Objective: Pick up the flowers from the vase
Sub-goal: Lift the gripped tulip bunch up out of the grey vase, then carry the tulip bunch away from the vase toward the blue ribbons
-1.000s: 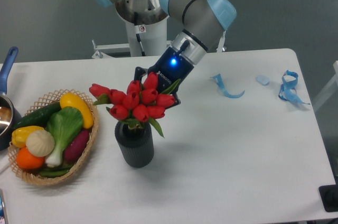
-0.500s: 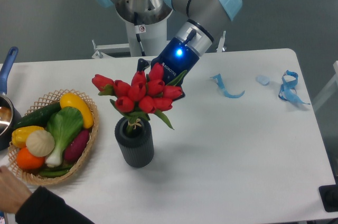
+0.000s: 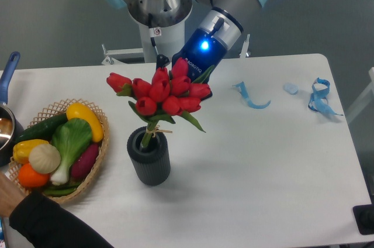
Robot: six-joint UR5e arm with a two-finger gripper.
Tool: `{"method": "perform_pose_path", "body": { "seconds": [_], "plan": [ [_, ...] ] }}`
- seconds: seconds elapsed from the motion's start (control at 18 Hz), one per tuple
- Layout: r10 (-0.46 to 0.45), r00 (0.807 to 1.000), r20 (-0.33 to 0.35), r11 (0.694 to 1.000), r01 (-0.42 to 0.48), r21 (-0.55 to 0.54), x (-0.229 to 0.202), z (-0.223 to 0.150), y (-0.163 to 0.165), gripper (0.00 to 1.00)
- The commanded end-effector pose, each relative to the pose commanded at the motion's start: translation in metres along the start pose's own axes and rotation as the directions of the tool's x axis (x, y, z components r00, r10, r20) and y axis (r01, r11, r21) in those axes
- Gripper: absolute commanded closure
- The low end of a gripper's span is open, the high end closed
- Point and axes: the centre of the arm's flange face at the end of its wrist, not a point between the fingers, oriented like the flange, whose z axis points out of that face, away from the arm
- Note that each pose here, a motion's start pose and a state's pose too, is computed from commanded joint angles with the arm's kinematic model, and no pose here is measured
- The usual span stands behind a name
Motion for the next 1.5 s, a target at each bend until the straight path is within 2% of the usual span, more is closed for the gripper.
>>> {"method": "perform_pose_path", "body": {
  "seconds": [0.72,1.06,1.5],
  "plan": [
    [-0.098,0.994,0.051,0.995,0.097,0.031,0.002,-0.028,-0.027,0.83],
    [-0.103,0.992,0.068,0.994,0.100,0.042,0.000,-0.037,-0.034,0.83],
    [-0.097,0.982,0.164,0.993,0.085,0.077,-0.026,-0.085,-0.044,0.83]
  ]
}}
